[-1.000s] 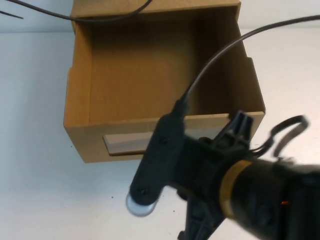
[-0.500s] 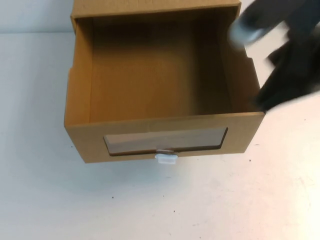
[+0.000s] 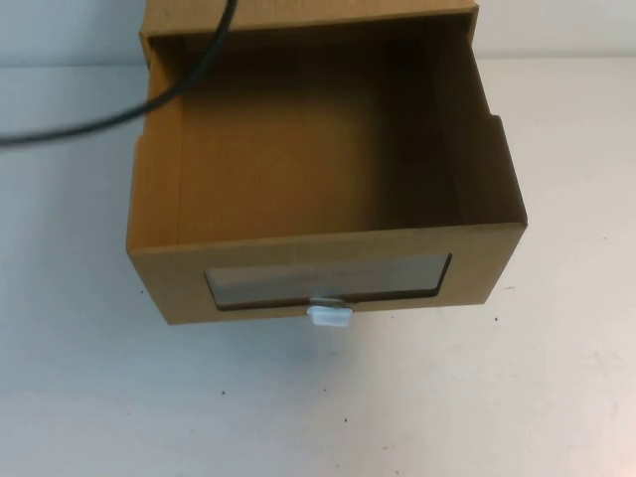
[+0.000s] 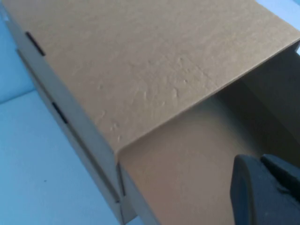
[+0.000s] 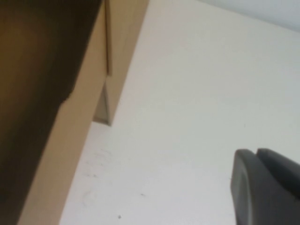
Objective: Open the shoe box
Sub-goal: 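Pull the top drawer of the cardboard box fully open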
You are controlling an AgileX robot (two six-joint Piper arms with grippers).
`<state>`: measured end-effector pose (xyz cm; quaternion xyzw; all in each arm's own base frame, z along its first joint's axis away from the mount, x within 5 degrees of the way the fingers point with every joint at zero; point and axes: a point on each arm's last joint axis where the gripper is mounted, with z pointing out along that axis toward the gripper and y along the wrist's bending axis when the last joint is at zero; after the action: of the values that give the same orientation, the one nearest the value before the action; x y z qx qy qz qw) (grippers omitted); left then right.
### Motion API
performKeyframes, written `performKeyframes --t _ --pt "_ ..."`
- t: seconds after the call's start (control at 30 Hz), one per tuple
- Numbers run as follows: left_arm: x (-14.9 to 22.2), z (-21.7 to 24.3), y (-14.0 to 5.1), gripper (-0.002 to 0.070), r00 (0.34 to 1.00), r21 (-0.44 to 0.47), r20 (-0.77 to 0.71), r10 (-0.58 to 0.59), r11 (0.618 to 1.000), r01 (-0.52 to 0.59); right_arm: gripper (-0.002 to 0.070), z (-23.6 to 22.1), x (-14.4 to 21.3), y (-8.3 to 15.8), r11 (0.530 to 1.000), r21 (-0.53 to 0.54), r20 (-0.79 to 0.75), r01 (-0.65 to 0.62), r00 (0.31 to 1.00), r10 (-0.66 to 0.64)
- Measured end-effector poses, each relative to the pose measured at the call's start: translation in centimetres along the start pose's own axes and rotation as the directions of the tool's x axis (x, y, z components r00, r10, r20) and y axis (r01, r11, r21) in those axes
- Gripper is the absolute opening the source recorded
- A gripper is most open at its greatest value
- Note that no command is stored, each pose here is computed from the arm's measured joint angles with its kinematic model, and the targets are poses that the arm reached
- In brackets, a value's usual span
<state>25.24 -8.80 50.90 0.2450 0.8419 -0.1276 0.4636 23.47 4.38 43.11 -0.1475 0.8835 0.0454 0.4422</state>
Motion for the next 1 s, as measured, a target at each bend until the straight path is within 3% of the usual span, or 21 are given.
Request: performKeyframes --t 0.17,0.47,0.67,0.9,1.0 --pt "5.1 -4.1 -1.6 -0.0005 0.985 -0.079 0.172 0.014 0.997 0.0 -0.0013 -1.9 1.5 -0.1 0.998 -0.048 0.108 -0.039 0.993 0.044" --pt "19.7 -6.0 -3.6 -0.0005 0.891 -0.215 0.452 0.045 0.975 0.06 -0.0013 -4.1 7.4 1.2 0.998 -0.031 0.258 -0.05 0.965 0.056" --pt "28.6 -4.6 -4.6 -0.0005 0.87 -0.242 0.491 0.052 0.967 0.079 -0.0013 -6.0 11.0 2.2 0.999 -0.022 0.401 -0.049 0.914 0.054" --pt "33.9 -3.0 -4.9 -0.0005 0.833 -0.262 0.55 0.065 0.96 0.097 -0.0013 -6.1 14.5 3.1 0.998 -0.04 0.462 -0.042 0.885 0.056" --pt "35.6 -1.8 -4.9 -0.0005 0.851 -0.261 0.522 0.054 0.96 0.098 -0.0014 -5.7 16.3 3.2 0.998 -0.029 0.5 -0.064 0.863 0.07"
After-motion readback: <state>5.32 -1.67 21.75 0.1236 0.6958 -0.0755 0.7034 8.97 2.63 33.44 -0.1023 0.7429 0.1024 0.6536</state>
